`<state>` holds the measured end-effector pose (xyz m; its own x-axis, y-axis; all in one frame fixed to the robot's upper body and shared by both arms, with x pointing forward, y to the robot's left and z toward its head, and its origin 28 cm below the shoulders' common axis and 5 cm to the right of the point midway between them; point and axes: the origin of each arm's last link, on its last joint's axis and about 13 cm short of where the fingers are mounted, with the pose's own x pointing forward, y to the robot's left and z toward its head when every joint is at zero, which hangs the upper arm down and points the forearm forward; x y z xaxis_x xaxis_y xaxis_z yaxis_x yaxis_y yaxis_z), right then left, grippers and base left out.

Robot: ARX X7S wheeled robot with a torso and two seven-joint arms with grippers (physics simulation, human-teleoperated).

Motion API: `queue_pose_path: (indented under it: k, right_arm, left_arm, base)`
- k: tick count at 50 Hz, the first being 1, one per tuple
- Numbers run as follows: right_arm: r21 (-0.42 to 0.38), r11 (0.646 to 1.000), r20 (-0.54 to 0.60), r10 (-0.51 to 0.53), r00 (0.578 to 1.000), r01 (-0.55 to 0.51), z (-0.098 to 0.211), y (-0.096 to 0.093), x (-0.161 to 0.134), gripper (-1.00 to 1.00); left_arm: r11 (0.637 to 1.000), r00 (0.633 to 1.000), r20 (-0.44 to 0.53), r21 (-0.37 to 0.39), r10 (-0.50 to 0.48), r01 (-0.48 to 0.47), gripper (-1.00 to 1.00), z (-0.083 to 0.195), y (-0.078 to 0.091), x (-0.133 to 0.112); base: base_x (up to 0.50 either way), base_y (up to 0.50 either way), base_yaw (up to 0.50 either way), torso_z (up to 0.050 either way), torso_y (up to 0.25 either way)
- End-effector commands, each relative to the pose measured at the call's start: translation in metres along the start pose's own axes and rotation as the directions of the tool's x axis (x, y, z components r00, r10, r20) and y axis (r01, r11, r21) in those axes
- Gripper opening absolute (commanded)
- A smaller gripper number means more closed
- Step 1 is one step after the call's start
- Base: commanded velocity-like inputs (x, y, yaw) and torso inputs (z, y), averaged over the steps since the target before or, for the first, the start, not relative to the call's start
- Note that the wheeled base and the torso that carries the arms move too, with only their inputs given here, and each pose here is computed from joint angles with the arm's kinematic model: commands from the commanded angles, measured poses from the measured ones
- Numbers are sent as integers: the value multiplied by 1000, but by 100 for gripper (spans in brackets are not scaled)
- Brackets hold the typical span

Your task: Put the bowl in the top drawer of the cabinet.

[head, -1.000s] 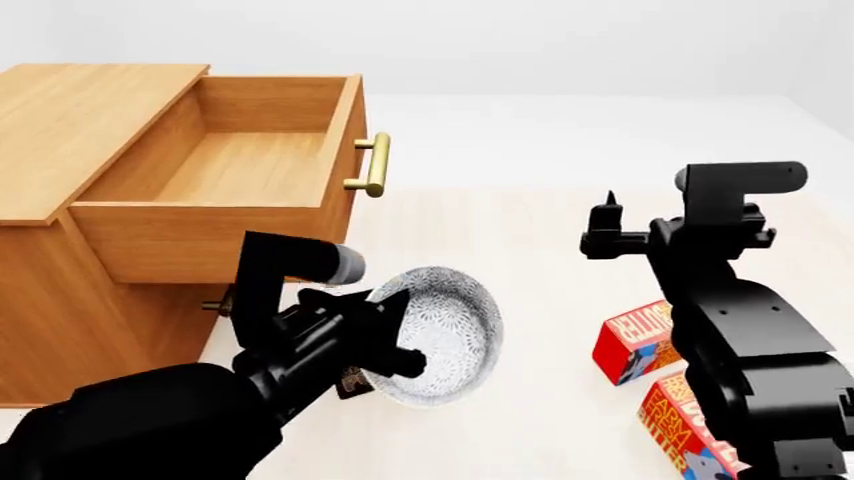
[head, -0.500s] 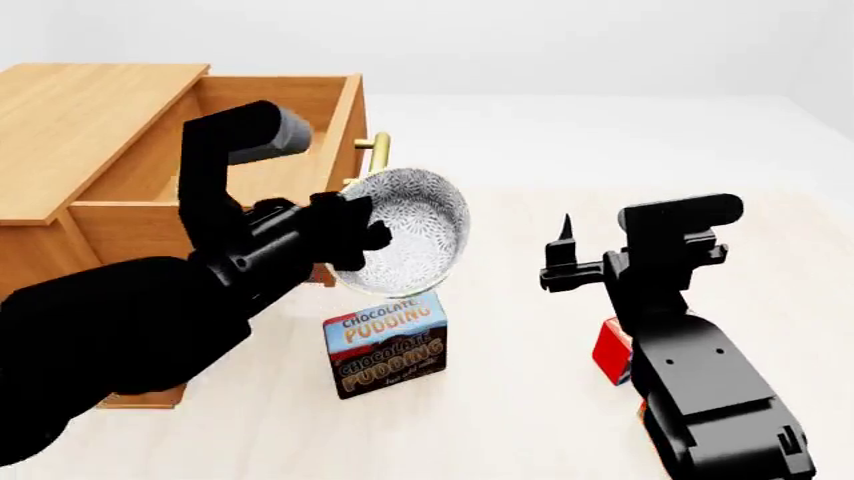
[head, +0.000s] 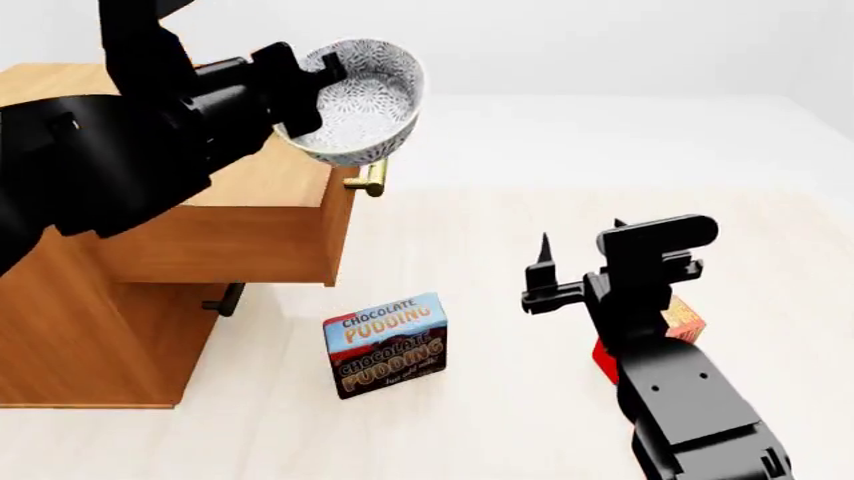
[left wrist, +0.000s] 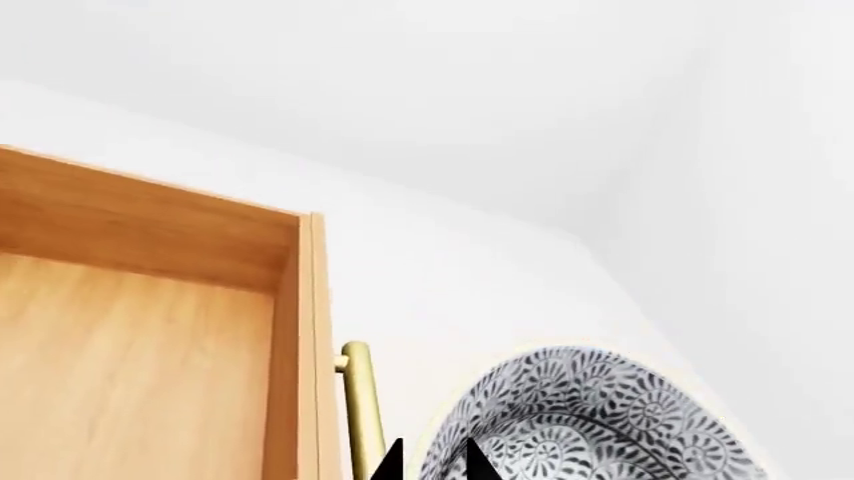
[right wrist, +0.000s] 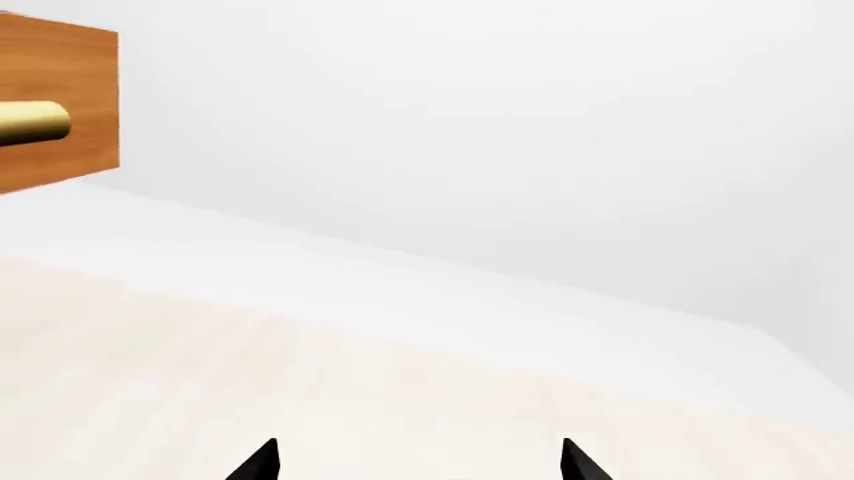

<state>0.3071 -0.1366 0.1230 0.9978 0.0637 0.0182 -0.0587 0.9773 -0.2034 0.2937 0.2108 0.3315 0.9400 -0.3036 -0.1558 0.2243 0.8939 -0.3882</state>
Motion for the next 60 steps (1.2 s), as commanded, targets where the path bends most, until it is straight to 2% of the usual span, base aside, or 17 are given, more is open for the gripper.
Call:
queue_pose_path:
  k: [1, 12, 21, 28, 34, 43, 60]
  right_arm:
    - [13, 1000, 12, 20, 1000, -20, -2, 2, -7, 100]
    - [77, 997, 22, 25, 999, -26, -9, 1, -9, 100]
    - [84, 996, 26, 37, 999, -39, -9, 2, -13, 100]
    - [83, 996, 35, 41, 999, -44, -6, 3, -17, 100]
    - [88, 995, 35, 38, 999, -41, -8, 2, -18, 100]
    - [89, 996, 30, 30, 999, -33, -10, -1, -20, 100]
    - [96, 995, 21, 22, 1000, -24, -15, -3, -20, 100]
  left_arm:
    - [998, 995, 79, -5, 67, -67, -100, 35, -6, 2]
    - [981, 977, 90, -11, 194, -194, -100, 37, 14, 33]
    - [948, 945, 77, -52, 317, -314, -100, 35, 38, 59]
    - [926, 925, 59, -76, 375, -370, -100, 28, 54, 74]
    - [910, 911, 50, -91, 410, -404, -100, 26, 61, 81]
    - [880, 883, 75, -156, 464, -449, -100, 29, 70, 88]
    - [849, 854, 21, -117, 521, -515, -100, 17, 78, 116]
  base:
    - [0, 0, 0, 0, 0]
    - [0, 0, 0, 0, 1]
    - [0, 0, 0, 0, 0]
    - [0, 0, 0, 0, 0]
    - [0, 0, 0, 0, 2]
    - [0, 0, 0, 0, 0]
    - [0, 0, 0, 0, 1]
